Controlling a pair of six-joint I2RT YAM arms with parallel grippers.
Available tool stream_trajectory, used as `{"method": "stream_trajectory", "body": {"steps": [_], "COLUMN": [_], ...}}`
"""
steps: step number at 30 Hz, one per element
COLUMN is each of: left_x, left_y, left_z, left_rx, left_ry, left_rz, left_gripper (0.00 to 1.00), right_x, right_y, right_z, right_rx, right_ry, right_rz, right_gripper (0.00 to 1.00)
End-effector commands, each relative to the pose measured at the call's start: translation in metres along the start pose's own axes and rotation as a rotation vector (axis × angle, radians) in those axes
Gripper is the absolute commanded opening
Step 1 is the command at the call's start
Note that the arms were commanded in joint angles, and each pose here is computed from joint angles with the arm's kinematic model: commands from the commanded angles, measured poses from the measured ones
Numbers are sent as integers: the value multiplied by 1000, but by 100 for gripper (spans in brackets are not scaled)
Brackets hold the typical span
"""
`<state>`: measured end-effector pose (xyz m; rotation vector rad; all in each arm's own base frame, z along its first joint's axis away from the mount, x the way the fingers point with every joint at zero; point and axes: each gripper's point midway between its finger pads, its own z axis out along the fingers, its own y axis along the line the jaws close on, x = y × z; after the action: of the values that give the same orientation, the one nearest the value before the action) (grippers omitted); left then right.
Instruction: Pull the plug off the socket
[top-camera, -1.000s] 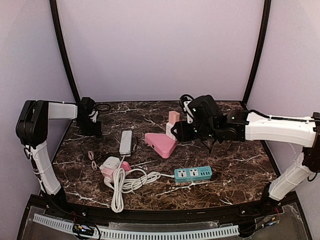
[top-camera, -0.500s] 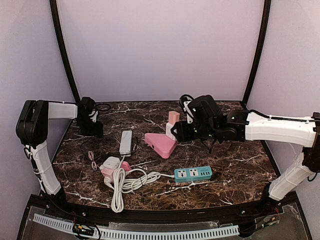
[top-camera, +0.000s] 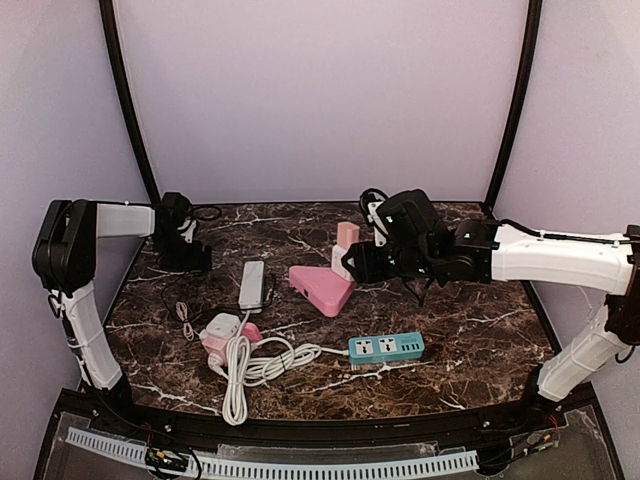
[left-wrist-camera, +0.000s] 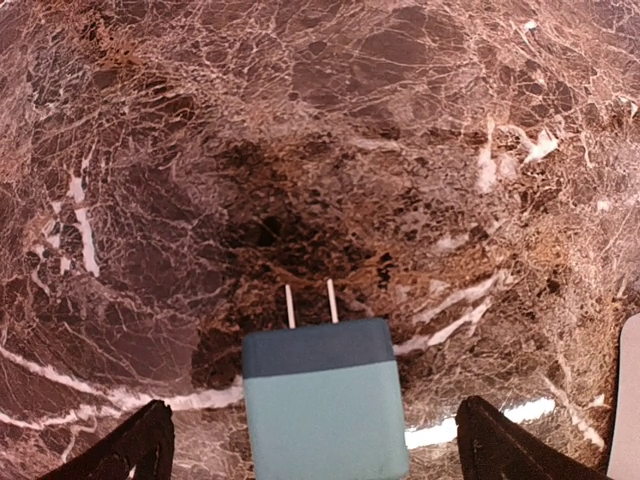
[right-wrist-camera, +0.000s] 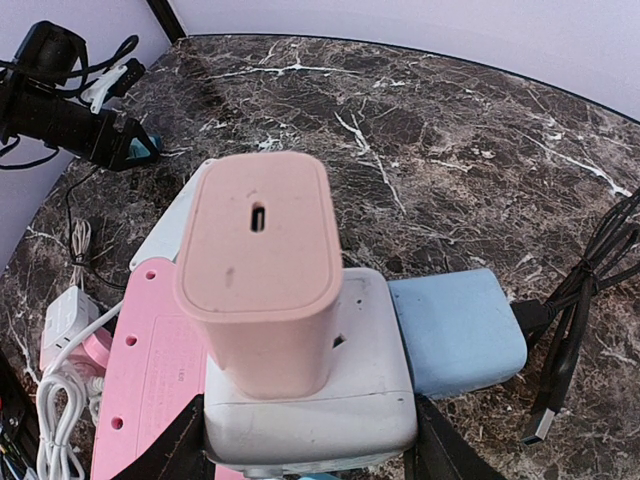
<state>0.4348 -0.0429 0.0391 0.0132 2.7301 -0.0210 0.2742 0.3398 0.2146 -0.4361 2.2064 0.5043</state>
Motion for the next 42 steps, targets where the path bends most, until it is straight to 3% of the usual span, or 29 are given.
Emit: {"method": "stream_trajectory", "body": {"steps": [1,7,13,24,30,35,42], "left_x": [-18,-34,-48,-47,-25,8,28], "left_y": [0,-3,-22,-106,-176,-231,-257], "left_z": [-30,-59,-102,-196,-226,-254,-252], "left_rx": [16,35,153,577,863,1164,1289], "left_ry": [-80,-178,-285,-445,-403,-294,-150], "left_rz": [-4,8,31,112,206,247,241], "left_gripper": [99,99,99,97,90,90,89], "right_x": [-35,-38,-41,-55,-64,-73,-84], "right_y": [13,15,24,43,46,47,50], "right_z": [-16,-17,-21,-42,-49,-54,-63], "right_rx": [-64,-72,-124,-235,-215,-200,-208], "right_ry": [-130,-137,-177,-336,-416,-467,-526], "right_rz": [46,40,4,-45,-71,-103,-150], "right_gripper": [0,0,0,0,0,0,0]}}
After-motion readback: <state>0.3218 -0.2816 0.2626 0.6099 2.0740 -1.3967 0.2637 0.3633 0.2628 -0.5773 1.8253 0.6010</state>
